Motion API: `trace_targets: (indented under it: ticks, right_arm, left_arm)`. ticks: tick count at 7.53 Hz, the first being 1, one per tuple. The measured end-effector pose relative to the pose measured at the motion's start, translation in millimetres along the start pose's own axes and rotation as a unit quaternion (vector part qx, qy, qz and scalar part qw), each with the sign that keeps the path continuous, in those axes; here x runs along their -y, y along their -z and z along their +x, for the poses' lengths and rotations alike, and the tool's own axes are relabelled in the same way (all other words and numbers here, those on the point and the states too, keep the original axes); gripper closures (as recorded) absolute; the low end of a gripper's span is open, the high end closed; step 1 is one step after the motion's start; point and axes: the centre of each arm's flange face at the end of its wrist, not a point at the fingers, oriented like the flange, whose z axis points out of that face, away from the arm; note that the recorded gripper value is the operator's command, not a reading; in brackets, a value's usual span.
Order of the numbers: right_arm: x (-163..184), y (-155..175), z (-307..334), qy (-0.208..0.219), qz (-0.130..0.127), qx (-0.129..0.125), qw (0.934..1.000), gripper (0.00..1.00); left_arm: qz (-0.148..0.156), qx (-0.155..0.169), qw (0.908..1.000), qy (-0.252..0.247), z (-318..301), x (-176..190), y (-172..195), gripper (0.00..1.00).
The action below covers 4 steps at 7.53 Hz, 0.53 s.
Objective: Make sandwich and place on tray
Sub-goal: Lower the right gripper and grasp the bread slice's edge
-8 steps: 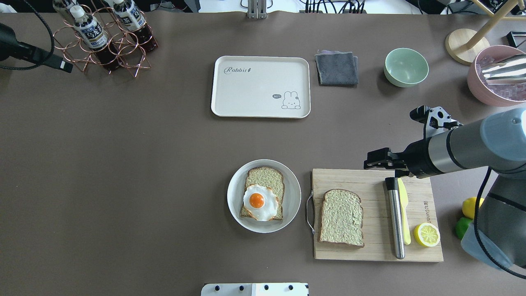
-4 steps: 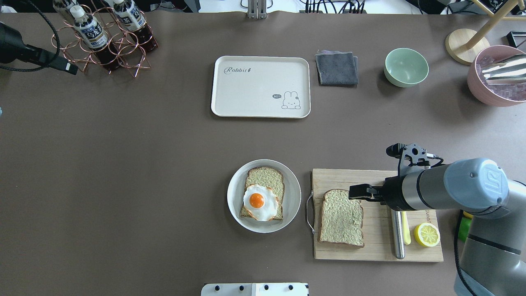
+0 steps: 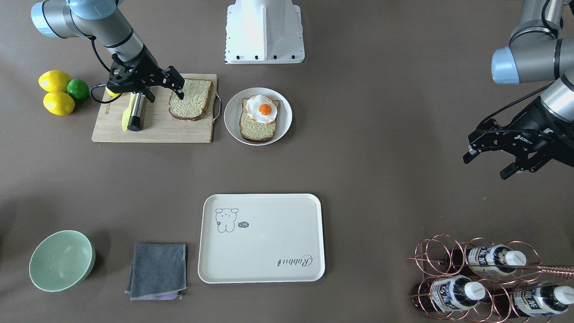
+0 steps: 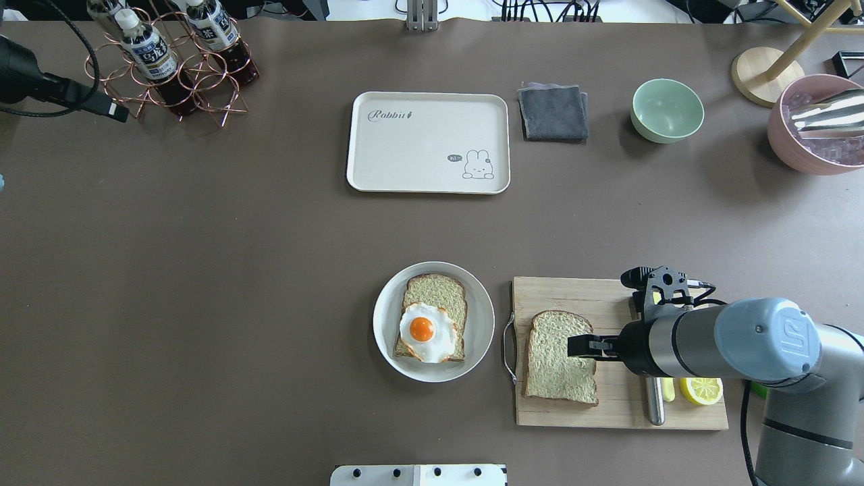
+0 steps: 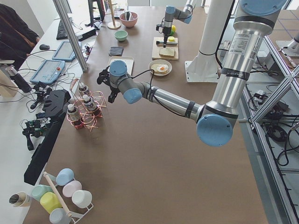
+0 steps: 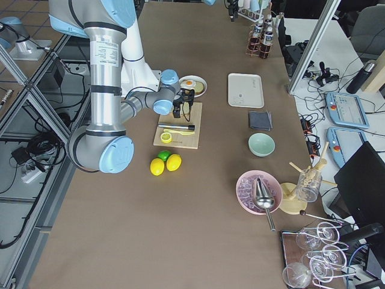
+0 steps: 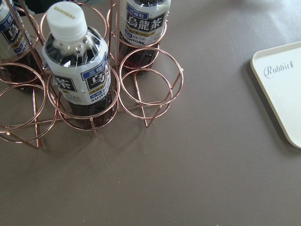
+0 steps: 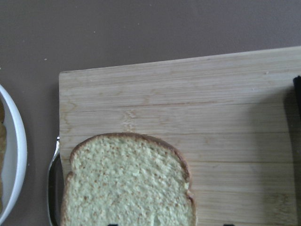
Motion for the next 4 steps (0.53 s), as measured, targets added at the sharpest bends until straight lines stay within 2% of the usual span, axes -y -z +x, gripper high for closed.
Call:
trace_targets:
  ticks: [4]
  right_arm:
    - [-15,-6,-3,0.010,-0.005,-0.002,0.9999,0.29]
  left_arm:
    - [0.001,-0.001,1.0000,-0.001,1,0,1,0.02]
